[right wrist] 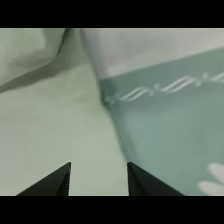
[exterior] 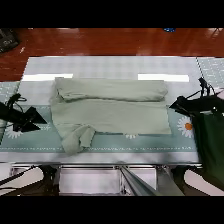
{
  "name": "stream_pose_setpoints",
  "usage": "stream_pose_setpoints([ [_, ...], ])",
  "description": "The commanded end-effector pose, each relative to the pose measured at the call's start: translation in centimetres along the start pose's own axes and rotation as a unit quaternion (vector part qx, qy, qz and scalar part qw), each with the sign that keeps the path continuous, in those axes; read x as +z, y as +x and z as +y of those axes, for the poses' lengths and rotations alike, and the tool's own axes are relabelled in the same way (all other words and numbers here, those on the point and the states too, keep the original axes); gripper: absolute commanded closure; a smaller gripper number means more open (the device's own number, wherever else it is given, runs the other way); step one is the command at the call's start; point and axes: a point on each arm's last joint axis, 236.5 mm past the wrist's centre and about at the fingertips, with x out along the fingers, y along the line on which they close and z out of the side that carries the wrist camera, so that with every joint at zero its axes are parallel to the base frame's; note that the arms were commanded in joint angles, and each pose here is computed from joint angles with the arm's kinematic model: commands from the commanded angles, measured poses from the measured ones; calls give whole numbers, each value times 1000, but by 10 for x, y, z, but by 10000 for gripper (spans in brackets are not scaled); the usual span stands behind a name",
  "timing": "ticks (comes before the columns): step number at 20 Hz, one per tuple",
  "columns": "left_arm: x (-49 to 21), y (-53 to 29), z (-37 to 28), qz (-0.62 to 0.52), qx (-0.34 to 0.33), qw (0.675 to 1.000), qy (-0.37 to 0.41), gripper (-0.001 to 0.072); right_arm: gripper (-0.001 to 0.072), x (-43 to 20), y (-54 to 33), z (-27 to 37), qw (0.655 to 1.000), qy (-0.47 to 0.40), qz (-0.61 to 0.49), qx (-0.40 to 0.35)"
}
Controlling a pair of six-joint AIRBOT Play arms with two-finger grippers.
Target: Fold the shirts.
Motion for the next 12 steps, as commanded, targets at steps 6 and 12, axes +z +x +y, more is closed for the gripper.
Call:
stream_pose_setpoints([
  [6,-30,52,-10,-36,-109,991,-64,200,303,-35,-15,46,994,-3,-39,104],
  [12,-29,89,-31,-45,-69,996,-30,201,303,-14,-31,78,983,23,-72,169],
])
